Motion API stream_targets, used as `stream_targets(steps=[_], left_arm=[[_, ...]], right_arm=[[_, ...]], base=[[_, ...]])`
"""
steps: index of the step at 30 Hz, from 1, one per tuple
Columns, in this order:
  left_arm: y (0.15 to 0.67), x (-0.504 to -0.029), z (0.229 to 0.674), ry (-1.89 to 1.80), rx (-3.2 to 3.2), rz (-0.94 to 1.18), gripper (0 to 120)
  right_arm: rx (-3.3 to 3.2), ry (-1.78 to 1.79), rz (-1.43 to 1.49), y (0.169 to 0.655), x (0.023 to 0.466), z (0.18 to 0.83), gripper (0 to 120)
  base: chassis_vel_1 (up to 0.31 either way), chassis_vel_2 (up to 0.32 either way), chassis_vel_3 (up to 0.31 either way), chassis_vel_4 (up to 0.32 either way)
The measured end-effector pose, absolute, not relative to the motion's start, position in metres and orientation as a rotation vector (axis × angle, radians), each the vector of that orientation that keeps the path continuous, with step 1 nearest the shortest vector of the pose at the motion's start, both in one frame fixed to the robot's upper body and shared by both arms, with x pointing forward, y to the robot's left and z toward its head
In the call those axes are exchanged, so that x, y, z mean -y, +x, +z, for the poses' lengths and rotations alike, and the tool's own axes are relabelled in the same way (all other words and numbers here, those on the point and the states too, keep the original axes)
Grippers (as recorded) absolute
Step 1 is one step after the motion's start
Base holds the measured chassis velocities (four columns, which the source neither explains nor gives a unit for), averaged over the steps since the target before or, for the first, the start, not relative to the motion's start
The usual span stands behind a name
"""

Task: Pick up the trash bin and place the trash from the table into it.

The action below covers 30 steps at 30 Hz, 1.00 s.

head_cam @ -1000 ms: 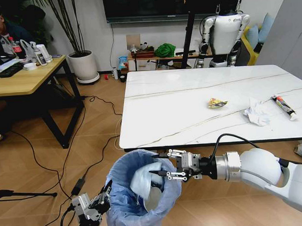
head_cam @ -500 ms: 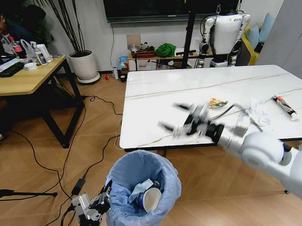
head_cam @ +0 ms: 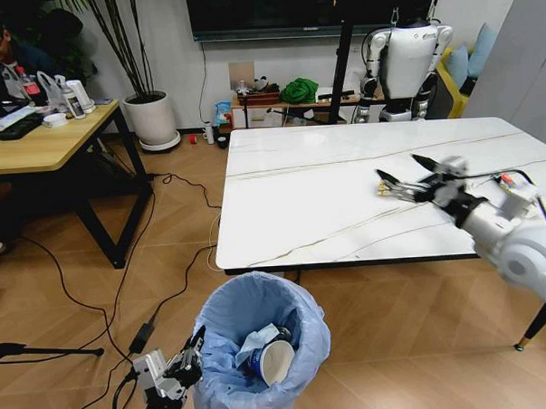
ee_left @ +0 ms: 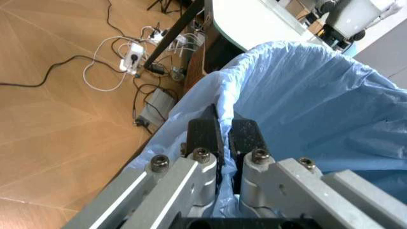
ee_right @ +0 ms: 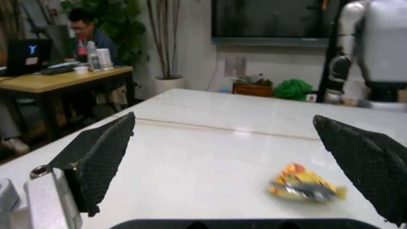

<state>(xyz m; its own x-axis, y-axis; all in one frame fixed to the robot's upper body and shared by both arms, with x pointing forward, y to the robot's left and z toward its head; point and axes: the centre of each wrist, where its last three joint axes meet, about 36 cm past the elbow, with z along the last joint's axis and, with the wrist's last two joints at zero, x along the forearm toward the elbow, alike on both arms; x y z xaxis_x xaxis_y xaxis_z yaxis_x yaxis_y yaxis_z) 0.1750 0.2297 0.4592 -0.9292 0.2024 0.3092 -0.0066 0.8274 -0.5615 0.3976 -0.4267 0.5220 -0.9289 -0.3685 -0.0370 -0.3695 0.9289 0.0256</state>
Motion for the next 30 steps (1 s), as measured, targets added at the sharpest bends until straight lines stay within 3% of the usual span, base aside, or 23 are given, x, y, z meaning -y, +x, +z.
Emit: stream_targets(steps=[14,30], left_arm=[[0.173,-0.230,0.460,-0.143,2.656,0.806,0],[0.172,-0.229,0.462,-0.160,2.662,0.792,0]], right_arm=[[-3.059,-0.338,0.214,0.346,0.457,0.497,100],[-3.064,-0.343,0.220,0.331,0.459,0.486,100]], base=[[0.000,0.000,0.000,0.000],[0.000,0.000,0.000,0.000]])
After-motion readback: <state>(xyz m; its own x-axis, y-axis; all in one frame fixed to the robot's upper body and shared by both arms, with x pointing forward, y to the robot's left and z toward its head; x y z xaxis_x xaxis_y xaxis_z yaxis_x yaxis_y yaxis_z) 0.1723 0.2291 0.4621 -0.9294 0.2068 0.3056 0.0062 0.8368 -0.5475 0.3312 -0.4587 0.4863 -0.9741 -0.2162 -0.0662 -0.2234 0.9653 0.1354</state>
